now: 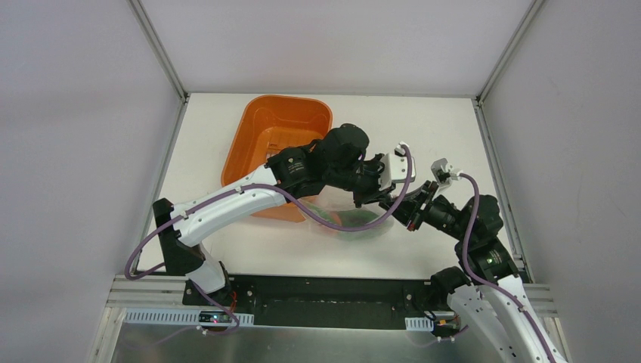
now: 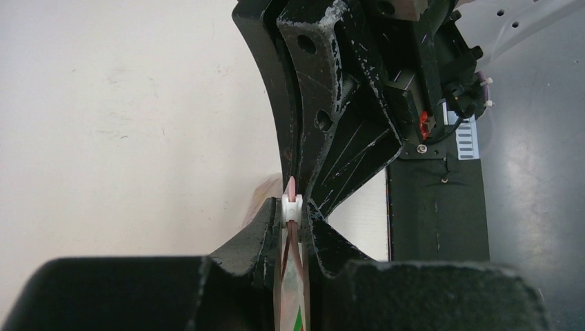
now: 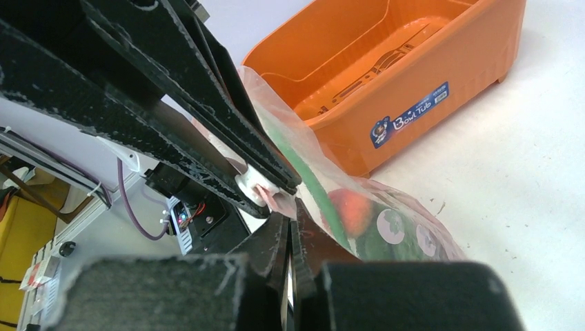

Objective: Place the food in the zip-top bag and seal the zipper

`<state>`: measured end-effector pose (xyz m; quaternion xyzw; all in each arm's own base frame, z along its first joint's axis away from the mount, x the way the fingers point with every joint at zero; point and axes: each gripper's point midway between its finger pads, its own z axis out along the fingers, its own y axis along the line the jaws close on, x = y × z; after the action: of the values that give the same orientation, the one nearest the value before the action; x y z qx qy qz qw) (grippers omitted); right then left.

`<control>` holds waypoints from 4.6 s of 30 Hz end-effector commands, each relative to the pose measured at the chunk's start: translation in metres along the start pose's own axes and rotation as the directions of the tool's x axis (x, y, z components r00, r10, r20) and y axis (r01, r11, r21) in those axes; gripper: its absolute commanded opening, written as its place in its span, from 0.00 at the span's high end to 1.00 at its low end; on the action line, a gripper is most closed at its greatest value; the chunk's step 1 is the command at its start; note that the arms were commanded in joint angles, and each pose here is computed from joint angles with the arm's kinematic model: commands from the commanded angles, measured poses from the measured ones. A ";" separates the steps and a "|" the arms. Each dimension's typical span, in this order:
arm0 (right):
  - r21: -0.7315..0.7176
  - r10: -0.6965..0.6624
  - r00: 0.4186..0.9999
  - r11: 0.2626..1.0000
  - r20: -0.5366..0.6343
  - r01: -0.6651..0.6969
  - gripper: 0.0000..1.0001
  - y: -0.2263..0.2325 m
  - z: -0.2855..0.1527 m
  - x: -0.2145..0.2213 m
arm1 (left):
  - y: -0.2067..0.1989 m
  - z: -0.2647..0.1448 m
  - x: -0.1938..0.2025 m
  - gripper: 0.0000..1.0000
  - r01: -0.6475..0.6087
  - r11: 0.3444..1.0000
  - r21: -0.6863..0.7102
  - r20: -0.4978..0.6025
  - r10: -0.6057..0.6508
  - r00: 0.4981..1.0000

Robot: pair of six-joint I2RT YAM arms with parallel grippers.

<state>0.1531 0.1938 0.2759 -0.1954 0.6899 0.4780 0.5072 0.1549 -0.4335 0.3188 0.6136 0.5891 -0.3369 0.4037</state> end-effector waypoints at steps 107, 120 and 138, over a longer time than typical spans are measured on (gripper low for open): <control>0.580 -0.179 0.877 0.804 0.446 -0.131 1.00 -0.077 -0.066 -0.100 | 0.011 -0.149 0.127 0.93 0.046 0.911 -0.410 -0.273 -0.171 0.947; 0.719 -0.321 0.905 0.695 0.278 0.026 1.00 -0.100 -0.020 -0.186 | 0.038 -0.161 0.077 0.01 0.218 0.803 -0.555 0.131 -0.174 0.976; 0.183 0.104 0.988 0.980 -0.112 -0.083 0.84 -0.038 0.020 -0.009 | 0.075 -0.211 0.141 0.01 0.517 0.497 -0.697 0.356 -0.386 0.851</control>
<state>0.2412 0.1602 0.2933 -0.1195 0.7575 0.3088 0.5627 0.2193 -0.1799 0.2859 0.2229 0.7774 -0.1692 0.5634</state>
